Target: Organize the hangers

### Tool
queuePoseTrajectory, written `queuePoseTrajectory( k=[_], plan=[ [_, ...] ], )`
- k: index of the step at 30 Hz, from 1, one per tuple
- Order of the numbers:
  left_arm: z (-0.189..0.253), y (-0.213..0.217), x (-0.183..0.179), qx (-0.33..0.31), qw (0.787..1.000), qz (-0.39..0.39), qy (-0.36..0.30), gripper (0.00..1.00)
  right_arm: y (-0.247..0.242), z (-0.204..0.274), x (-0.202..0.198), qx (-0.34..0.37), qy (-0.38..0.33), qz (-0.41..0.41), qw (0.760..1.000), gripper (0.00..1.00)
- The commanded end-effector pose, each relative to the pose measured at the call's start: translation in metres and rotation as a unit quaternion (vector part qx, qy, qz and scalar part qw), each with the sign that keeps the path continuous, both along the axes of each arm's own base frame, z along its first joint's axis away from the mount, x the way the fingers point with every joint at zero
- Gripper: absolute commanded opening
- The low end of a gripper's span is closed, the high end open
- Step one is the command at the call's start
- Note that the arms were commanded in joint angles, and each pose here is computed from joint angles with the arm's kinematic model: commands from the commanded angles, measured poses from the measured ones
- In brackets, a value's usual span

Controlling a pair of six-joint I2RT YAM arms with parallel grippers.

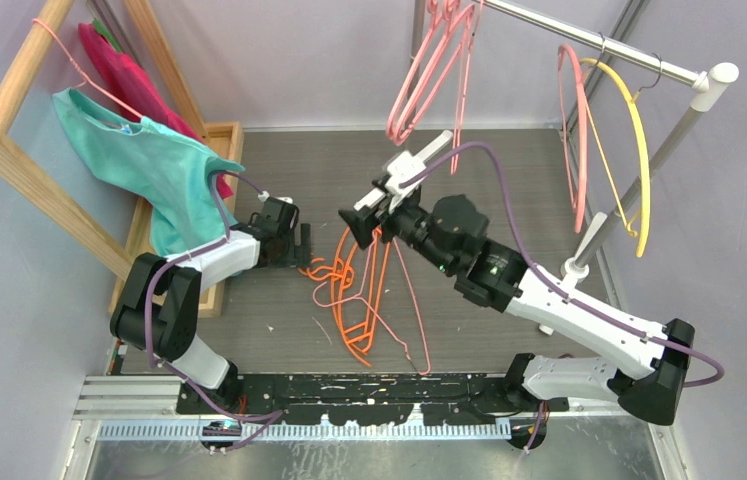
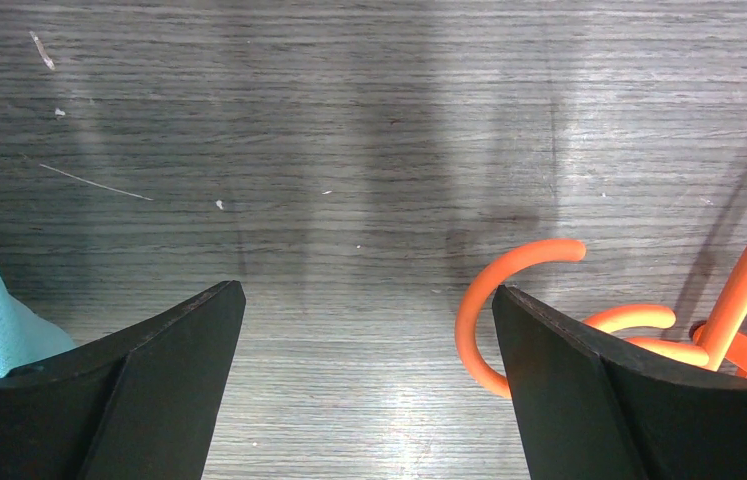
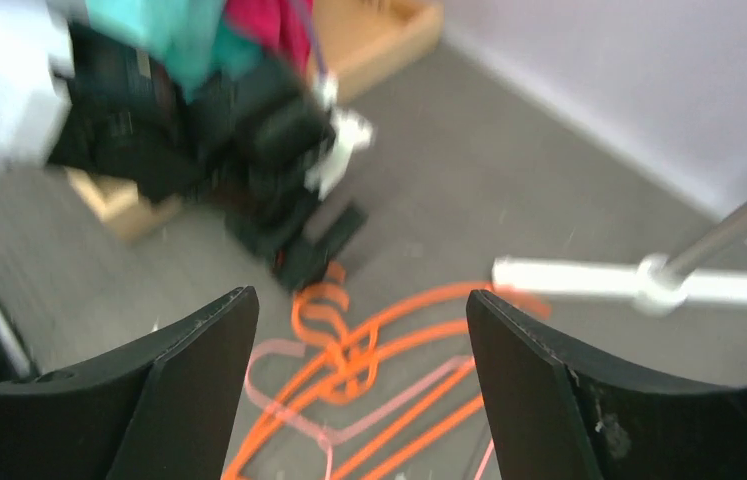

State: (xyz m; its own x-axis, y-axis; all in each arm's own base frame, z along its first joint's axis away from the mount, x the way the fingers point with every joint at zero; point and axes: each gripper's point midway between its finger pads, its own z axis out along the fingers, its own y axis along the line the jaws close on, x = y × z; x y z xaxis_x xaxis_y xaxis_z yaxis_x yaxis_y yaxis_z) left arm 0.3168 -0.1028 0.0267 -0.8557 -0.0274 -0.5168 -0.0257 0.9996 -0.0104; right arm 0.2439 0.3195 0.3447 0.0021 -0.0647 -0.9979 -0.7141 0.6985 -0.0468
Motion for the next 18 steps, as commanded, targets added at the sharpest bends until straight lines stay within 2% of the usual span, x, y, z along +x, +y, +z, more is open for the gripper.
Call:
queuePoseTrajectory(
  k=[1,4,9,14,18],
  plan=[
    [0.013,-0.008,0.012,-0.013,1.000,-0.006,-0.022,0.98,-0.006,-0.072,-0.020,-0.059,0.081,-0.020,0.995,0.82],
    [0.014,-0.007,0.013,-0.011,1.000,-0.005,-0.023,0.98,-0.012,-0.137,-0.038,-0.115,0.142,-0.004,0.983,0.81],
    [0.016,-0.005,0.012,-0.008,1.000,-0.002,-0.025,0.98,-0.037,-0.211,-0.063,-0.163,0.211,0.001,0.964,0.79],
    [0.014,-0.005,0.011,-0.008,1.000,-0.003,-0.023,0.98,-0.047,-0.249,-0.089,-0.176,0.263,0.030,0.948,0.78],
    [0.014,-0.006,0.011,-0.008,1.000,-0.003,-0.022,0.98,-0.046,-0.264,-0.094,-0.179,0.284,0.032,0.941,0.76]
  ],
)
